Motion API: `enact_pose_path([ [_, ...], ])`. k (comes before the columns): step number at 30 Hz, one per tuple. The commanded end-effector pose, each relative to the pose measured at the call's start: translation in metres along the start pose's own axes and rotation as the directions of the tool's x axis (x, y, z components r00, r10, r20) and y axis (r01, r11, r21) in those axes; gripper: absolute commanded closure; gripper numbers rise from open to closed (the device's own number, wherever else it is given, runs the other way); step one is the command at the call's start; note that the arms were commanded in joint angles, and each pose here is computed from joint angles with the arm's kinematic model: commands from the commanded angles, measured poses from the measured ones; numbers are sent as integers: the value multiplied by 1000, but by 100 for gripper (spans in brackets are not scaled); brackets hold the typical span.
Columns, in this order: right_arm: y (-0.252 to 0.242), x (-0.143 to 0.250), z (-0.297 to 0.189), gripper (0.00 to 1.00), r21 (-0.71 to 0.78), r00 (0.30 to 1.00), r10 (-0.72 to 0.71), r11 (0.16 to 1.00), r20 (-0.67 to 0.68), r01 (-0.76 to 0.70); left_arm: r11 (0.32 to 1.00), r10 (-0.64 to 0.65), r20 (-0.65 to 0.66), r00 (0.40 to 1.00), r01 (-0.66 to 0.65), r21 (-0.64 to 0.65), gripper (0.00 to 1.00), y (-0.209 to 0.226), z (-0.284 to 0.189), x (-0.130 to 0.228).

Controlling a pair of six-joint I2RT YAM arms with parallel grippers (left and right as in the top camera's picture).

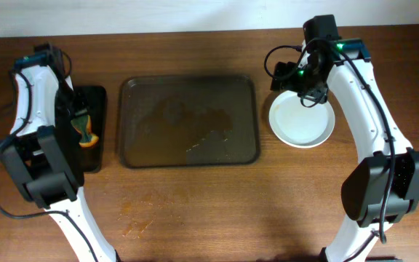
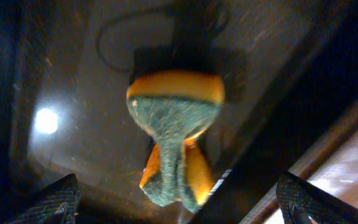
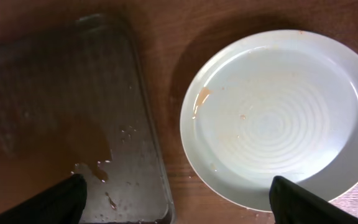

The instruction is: Clean dirty plates on tray and stack at the side

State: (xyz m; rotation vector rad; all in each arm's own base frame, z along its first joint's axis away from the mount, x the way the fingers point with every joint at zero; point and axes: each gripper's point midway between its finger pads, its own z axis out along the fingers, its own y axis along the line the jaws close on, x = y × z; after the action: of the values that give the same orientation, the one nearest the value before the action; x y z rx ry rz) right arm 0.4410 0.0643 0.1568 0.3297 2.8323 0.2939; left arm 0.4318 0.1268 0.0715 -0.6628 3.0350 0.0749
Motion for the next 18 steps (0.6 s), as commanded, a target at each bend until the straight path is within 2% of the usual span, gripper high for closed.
enact_pose_path([
  [1,12,-16,-49,1,-11,994,-47,999,103,48,987,32,293,956,-76,140,1,-32,-117,-28],
  [4,8,-22,-90,1,39,984,-51,998,172,45,980,49,413,910,-123,155,1,-47,-167,-29],
  [6,1,-24,-150,1,94,958,-58,995,279,33,975,66,451,890,-153,160,1,-56,-187,-22],
  [11,-4,0,-226,2,95,915,-60,995,399,24,973,70,446,892,-160,169,1,-60,-186,-20],
  [16,-13,54,-264,2,71,924,-59,997,378,34,973,69,446,892,-159,169,1,-60,-186,-20],
  [18,-12,60,-273,2,60,917,-59,997,395,39,973,69,446,892,-160,169,1,-60,-186,-20],
])
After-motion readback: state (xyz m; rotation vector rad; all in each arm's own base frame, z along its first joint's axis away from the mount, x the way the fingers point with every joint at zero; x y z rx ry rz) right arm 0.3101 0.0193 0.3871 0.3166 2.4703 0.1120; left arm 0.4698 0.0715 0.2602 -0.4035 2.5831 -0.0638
